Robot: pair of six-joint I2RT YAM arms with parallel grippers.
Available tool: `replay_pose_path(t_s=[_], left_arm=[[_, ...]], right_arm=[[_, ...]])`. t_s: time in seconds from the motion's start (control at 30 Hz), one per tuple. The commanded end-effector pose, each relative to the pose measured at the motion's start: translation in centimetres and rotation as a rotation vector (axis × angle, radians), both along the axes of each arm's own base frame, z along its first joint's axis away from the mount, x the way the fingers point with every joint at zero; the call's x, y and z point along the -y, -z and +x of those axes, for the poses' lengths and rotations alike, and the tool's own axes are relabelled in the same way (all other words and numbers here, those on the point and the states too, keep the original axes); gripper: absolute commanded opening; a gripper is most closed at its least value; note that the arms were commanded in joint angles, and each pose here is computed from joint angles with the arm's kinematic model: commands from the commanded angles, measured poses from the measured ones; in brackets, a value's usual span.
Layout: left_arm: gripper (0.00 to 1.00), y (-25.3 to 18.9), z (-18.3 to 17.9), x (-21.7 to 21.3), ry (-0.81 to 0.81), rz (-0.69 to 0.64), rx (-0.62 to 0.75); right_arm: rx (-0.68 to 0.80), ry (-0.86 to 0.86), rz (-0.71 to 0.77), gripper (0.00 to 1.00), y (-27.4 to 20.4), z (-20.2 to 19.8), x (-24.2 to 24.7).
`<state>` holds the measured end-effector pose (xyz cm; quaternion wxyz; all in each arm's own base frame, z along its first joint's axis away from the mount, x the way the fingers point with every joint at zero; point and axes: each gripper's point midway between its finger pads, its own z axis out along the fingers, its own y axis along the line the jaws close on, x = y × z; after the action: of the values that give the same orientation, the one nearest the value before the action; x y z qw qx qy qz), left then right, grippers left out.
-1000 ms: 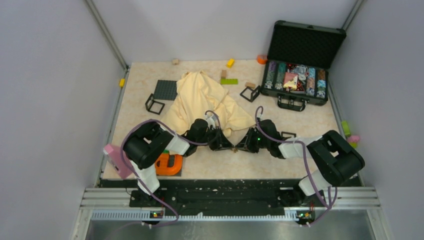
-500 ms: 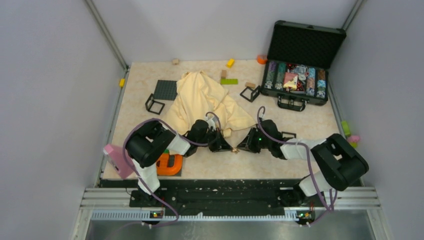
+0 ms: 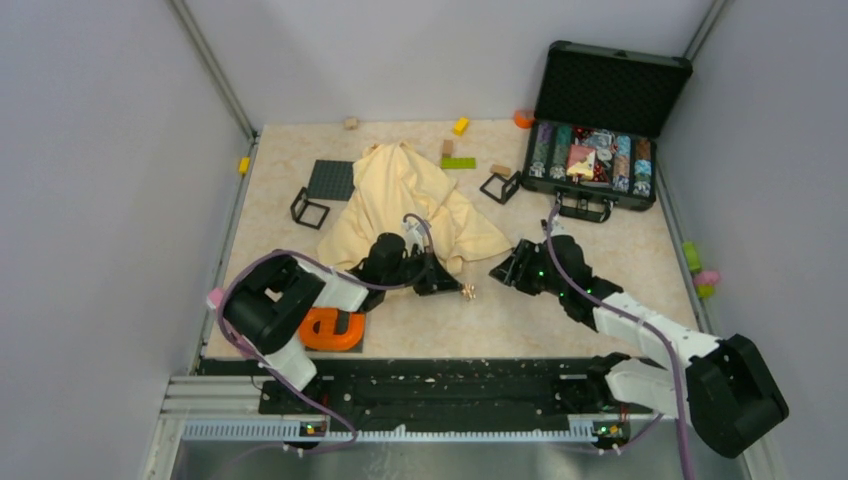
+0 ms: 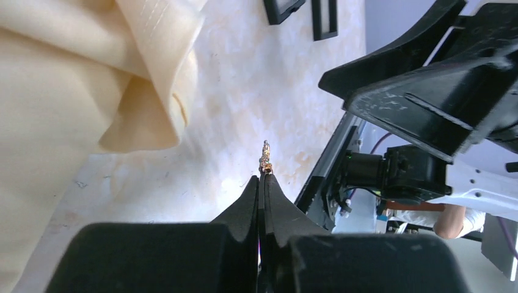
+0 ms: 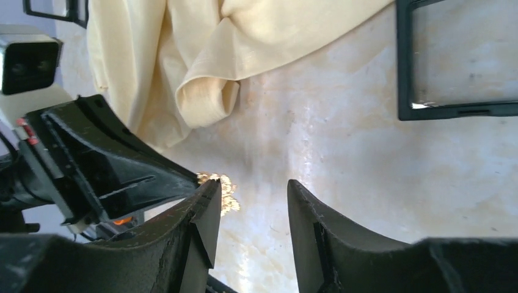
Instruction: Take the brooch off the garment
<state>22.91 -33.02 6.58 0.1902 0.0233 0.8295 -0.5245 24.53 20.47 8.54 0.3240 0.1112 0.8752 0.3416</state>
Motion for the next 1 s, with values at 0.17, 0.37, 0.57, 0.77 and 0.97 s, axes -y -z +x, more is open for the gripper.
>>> replay_pose_path(t_s=[0.17,0.37,0.57,0.77,0.97], left_arm=[[0.00,-4.4,0.9,-0.4,0.008,-0.095,0.069],[0.00,-6.5,1.9,-1.7,0.013,-0.119,0.101],[0.00,-8.4,2.8,-2.4,0.020,-0.161,0.107],[0.00,-9.9,4.0,-3.7,0.002,-0.200,0.112],[0.00,-10.7,6.7,-7.4,-0.109,-0.156,0.156]], right_arm=[[0.065,-0.031,-0.071,0.55,-1.5,0.2,1.8],[0.145,-0.113,0.005,0.60,-4.0,0.2,1.6],[0.267,-0.281,0.135,0.87,-7.4,-0.7,-0.7],[0.307,-0.250,0.063,0.88,-8.5,0.5,-0.3],[0.349,-0.102,0.024,0.82,-9.6,2.5,1.3]])
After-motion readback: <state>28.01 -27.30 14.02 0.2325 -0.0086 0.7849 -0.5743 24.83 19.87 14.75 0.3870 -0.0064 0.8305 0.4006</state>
